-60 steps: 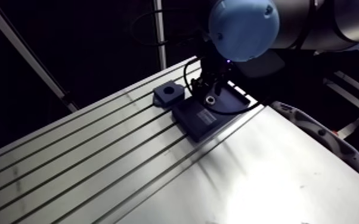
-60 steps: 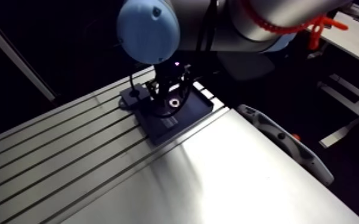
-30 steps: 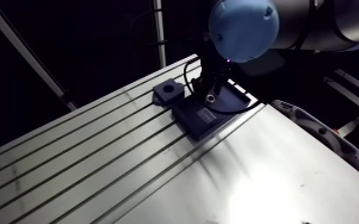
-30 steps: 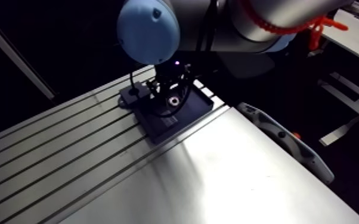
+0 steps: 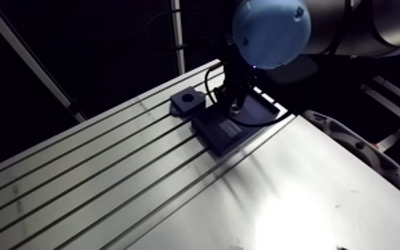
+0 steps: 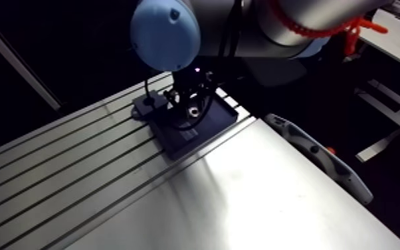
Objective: Pick up the bearing and press it into the housing until flush.
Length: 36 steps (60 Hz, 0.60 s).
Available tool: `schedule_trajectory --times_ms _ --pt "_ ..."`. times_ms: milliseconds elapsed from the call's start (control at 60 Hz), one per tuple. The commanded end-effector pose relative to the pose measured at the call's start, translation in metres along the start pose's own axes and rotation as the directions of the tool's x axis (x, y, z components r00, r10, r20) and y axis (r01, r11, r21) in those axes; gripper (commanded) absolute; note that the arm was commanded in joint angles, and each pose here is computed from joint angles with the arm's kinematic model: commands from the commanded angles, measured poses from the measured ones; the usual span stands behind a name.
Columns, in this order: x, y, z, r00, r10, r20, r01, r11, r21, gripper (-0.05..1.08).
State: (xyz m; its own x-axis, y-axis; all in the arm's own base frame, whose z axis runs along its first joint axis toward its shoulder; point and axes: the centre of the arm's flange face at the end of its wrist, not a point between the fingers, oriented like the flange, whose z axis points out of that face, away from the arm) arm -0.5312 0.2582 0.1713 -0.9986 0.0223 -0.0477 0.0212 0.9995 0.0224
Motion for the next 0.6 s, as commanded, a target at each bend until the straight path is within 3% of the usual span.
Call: schedule_trajectory --times_ms 17,600 --pt "0.0009 0.0007 0.0002 1.0 0.0 0.0 0.0 1.0 0.0 0.47" --pt "-0.0005 -0.0005 0.0013 1.0 0.0 0.003 0.0 1.0 0.002 0.51"
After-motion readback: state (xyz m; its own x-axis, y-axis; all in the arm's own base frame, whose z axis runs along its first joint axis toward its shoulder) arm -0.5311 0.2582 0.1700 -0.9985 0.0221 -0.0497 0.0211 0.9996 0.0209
